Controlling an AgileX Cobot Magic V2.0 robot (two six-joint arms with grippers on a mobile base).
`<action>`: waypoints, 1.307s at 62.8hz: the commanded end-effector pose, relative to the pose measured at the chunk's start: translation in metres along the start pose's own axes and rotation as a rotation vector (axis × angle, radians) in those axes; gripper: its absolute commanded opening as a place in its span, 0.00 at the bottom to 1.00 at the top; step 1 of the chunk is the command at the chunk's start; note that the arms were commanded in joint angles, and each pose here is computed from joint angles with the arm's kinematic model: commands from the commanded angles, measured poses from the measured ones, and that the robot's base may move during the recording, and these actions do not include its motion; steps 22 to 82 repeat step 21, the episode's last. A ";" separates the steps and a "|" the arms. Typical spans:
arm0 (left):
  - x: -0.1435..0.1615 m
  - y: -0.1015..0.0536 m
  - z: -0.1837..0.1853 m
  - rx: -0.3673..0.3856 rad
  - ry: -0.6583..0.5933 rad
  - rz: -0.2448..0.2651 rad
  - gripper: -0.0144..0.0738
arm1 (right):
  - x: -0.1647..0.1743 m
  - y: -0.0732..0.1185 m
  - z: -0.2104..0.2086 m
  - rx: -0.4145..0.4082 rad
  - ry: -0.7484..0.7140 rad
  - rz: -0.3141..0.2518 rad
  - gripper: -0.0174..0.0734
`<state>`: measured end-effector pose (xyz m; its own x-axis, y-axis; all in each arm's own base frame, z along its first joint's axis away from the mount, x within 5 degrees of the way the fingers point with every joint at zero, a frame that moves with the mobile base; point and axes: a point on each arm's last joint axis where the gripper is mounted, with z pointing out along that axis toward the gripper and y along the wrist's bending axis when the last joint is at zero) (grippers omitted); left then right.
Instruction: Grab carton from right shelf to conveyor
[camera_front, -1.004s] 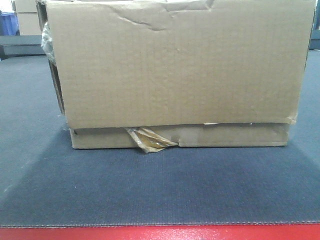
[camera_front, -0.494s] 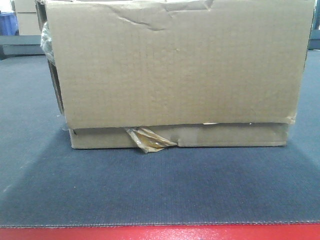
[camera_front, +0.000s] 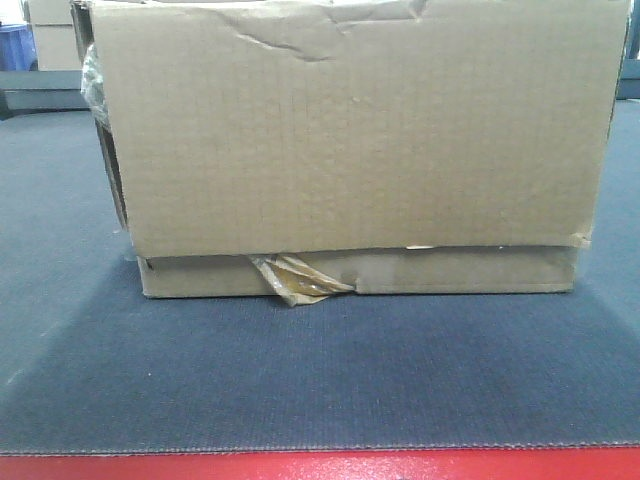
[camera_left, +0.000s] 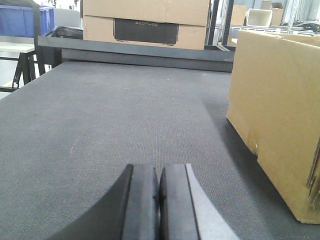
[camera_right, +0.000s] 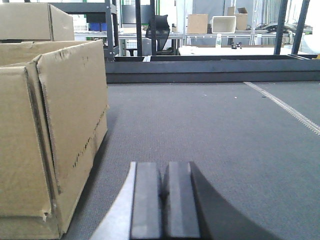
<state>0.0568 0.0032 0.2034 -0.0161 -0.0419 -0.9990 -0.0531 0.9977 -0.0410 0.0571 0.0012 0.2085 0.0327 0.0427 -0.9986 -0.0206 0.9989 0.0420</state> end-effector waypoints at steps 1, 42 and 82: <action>-0.003 0.000 -0.001 0.001 -0.026 -0.003 0.16 | -0.003 0.000 -0.001 0.003 -0.036 -0.003 0.12; -0.003 0.000 -0.001 0.001 -0.026 -0.003 0.16 | -0.003 0.000 -0.001 0.003 -0.036 -0.003 0.12; -0.003 0.000 -0.001 0.001 -0.026 -0.003 0.16 | -0.003 0.000 -0.001 0.003 -0.036 -0.003 0.12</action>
